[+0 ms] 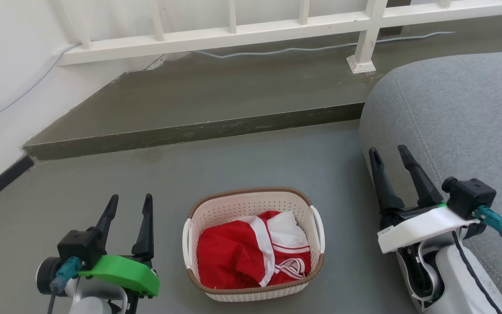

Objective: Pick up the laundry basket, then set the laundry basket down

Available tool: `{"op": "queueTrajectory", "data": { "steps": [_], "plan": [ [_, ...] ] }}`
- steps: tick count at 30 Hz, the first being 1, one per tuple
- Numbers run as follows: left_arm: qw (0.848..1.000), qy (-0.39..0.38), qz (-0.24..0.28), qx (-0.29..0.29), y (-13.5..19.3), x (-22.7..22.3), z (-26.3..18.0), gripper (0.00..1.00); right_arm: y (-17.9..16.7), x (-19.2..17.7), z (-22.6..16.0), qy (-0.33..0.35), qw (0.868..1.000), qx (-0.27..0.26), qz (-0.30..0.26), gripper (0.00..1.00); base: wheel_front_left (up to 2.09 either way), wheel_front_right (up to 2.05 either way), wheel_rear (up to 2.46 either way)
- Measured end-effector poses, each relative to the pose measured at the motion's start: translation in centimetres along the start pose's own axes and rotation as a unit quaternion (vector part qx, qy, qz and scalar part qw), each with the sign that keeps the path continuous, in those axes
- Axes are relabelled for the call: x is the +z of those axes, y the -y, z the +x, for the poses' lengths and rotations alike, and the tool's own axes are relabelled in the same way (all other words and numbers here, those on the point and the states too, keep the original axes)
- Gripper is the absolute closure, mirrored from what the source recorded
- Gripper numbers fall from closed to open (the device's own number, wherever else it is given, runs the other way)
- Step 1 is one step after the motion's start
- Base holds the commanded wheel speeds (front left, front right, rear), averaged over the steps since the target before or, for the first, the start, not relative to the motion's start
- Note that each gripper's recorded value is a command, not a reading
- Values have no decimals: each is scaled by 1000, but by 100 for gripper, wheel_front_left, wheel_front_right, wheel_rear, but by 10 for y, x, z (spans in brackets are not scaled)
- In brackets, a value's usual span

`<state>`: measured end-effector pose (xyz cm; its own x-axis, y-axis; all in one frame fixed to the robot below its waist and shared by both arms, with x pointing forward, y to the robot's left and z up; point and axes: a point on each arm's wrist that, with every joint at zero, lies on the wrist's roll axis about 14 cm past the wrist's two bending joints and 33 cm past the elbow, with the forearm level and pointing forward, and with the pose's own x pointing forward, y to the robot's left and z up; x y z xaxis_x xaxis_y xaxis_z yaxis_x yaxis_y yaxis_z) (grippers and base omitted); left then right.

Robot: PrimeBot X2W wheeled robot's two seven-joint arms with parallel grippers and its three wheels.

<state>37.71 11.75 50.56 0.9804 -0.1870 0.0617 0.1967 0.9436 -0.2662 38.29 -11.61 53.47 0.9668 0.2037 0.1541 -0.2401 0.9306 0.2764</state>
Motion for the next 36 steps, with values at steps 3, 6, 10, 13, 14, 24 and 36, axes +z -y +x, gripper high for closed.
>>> {"op": "queueTrajectory", "data": {
  "steps": [3,6,10,13,14,24,36],
  "plan": [
    [1000,5,18,-6,2,1,0,0,-3,0,0,2,1000,7,-18,0,0,0,0],
    [999,8,36,-12,5,3,1,0,-5,1,0,4,999,11,-34,0,0,0,0],
    [999,9,35,-12,6,2,1,0,-3,-2,-1,1,999,9,-37,0,0,0,0],
    [999,9,34,-12,6,3,2,0,-2,-2,-1,-1,999,8,-37,0,0,0,0],
    [999,9,33,-11,6,3,2,0,-2,-2,-1,-1,999,7,-37,0,0,0,0],
    [999,8,32,-6,3,2,3,0,3,-3,-1,0,999,0,-36,0,0,0,0],
    [999,13,37,-4,2,5,6,0,4,0,1,4,999,-1,-40,0,0,0,0]
  ]
}}
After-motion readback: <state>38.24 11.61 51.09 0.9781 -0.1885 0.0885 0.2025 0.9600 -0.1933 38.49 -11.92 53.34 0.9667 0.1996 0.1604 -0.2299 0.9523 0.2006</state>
